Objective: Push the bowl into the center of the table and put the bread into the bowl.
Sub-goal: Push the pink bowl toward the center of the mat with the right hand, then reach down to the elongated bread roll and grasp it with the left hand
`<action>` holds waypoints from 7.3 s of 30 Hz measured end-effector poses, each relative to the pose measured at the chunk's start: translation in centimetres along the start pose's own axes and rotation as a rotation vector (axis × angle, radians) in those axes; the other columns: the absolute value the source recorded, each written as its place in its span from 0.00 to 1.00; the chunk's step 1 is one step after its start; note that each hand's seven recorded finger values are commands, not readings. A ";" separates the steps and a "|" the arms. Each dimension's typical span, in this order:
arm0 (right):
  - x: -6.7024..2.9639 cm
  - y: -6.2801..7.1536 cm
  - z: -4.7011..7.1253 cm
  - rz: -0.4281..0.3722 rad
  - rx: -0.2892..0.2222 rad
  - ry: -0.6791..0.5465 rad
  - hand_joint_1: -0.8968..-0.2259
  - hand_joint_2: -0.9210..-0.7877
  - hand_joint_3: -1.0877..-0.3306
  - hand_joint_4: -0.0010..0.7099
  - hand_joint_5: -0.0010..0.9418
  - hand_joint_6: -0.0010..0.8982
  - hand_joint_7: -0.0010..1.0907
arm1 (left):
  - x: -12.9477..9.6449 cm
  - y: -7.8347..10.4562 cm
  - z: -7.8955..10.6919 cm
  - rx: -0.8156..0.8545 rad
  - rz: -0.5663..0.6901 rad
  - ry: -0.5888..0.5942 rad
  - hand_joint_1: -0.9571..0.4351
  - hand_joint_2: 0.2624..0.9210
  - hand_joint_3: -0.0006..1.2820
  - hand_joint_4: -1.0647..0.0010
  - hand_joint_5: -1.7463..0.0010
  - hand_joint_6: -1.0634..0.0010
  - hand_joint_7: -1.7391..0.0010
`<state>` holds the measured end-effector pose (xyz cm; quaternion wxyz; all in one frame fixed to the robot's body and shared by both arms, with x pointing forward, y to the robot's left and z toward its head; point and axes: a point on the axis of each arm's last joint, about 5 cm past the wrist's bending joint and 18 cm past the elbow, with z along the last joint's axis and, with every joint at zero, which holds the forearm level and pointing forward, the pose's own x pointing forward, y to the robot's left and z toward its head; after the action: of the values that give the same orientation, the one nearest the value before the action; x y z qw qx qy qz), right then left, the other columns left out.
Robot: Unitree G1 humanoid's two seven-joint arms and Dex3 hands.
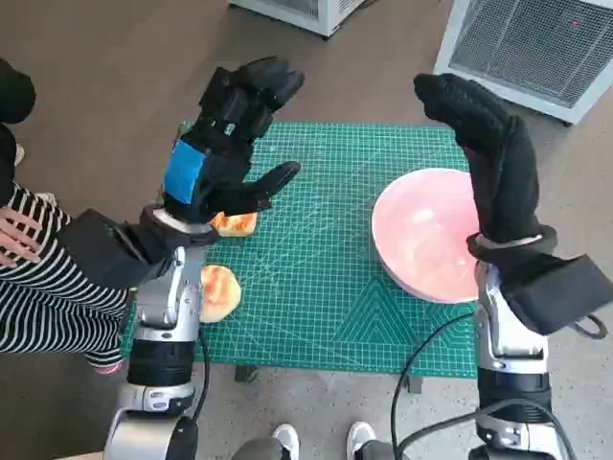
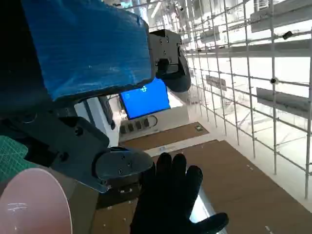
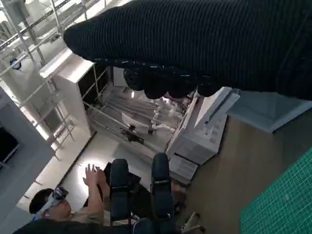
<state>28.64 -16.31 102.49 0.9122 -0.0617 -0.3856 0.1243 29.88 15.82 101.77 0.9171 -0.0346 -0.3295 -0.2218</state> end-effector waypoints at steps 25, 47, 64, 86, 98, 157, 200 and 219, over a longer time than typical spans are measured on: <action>-0.05 0.0 -0.1 0.000 0.001 0.007 0.20 0.00 0.41 0.21 0.00 0.00 0.50 | -0.1 -0.1 0.0 -0.007 0.000 0.001 0.57 0.74 0.36 1.00 0.70 1.00 0.53; -0.15 0.0 -0.4 -0.003 0.004 0.022 0.20 0.00 0.42 0.21 0.00 0.00 0.51 | -0.3 0.0 -0.3 0.004 0.001 0.000 0.56 0.74 0.36 0.99 0.71 1.00 0.53; -3.64 -7.1 -1.0 -0.186 -0.100 0.067 0.24 0.00 0.37 0.16 0.00 0.00 0.41 | -0.4 0.1 -0.5 0.013 0.005 -0.009 0.56 0.75 0.35 0.98 0.72 1.00 0.55; -10.19 -11.0 -5.3 -0.611 0.011 0.355 0.40 0.00 0.24 0.07 0.00 0.00 0.36 | -0.5 0.1 -0.8 -0.014 0.009 -0.008 0.56 0.77 0.33 0.97 0.72 1.00 0.54; -12.72 -9.7 -7.8 -0.704 0.144 0.578 0.42 0.00 0.25 0.08 0.01 0.00 0.35 | -0.6 0.3 -0.7 -0.017 0.011 -0.010 0.56 0.78 0.32 0.98 0.72 1.00 0.55; -4.80 1.8 -10.7 -0.303 0.430 0.711 0.38 0.00 0.28 0.11 0.00 0.05 0.30 | -3.1 2.1 -0.2 0.056 0.076 0.043 0.51 1.00 0.06 0.76 0.98 0.91 0.67; 0.81 -0.6 -5.7 -0.070 0.158 0.117 0.25 0.00 0.39 0.17 0.01 0.02 0.45 | -2.4 1.1 -0.2 0.061 0.045 0.037 0.51 1.00 0.09 0.76 0.99 0.99 0.58; 0.92 -0.5 -1.6 0.052 0.035 -0.071 0.15 0.00 0.45 0.25 0.02 0.00 0.56 | 0.2 0.1 1.1 0.054 -0.040 -0.026 0.53 0.99 0.11 0.76 0.99 1.00 0.55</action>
<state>30.49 -16.60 102.14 0.8953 -0.0514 -0.4138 0.1569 29.39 16.07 102.77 0.9087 -0.0062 -0.3478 -0.2309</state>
